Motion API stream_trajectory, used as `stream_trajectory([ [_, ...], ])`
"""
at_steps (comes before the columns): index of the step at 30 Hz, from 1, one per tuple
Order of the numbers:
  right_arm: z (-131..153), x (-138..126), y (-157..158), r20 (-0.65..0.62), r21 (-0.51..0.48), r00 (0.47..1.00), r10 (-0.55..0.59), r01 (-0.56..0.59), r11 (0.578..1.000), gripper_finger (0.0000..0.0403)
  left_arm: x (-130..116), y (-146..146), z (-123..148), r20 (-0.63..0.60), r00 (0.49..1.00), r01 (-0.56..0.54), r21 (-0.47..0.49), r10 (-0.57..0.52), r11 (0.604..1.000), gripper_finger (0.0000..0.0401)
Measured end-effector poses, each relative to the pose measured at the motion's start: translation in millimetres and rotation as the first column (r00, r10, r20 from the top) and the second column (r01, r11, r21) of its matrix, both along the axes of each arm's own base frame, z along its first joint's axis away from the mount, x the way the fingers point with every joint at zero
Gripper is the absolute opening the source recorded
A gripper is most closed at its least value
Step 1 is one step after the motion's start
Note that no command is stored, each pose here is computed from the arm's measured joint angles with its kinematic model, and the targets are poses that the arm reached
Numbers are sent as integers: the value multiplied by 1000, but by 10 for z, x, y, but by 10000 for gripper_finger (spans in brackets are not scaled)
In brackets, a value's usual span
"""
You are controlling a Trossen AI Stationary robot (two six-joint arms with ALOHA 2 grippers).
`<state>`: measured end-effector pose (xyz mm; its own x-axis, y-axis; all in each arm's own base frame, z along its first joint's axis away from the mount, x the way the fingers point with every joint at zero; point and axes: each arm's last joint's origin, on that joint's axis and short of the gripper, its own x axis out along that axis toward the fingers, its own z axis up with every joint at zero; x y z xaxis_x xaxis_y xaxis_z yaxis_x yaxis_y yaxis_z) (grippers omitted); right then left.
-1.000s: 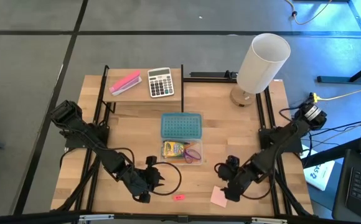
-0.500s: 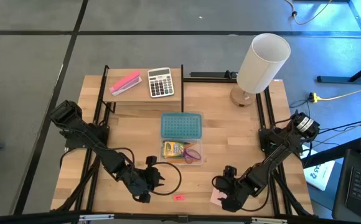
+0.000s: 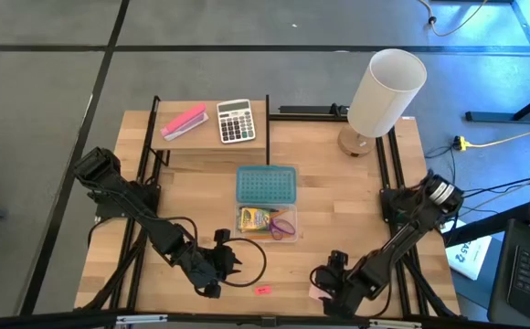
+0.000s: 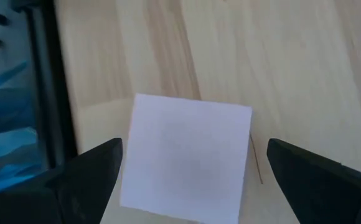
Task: Pack school essentials
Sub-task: Put the pink sticky notes into the blue supply box
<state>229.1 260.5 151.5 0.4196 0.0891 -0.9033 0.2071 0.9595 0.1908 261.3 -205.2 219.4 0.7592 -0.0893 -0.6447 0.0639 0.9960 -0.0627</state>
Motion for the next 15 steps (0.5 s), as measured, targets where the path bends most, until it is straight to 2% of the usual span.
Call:
stream_trajectory([
  [15, -197, 7, 69, -11, -24, 1000, -11, 10, 1000, 400, -1, 0, -1, 0, 1000, 0, 0, 0, 1000, 86],
])
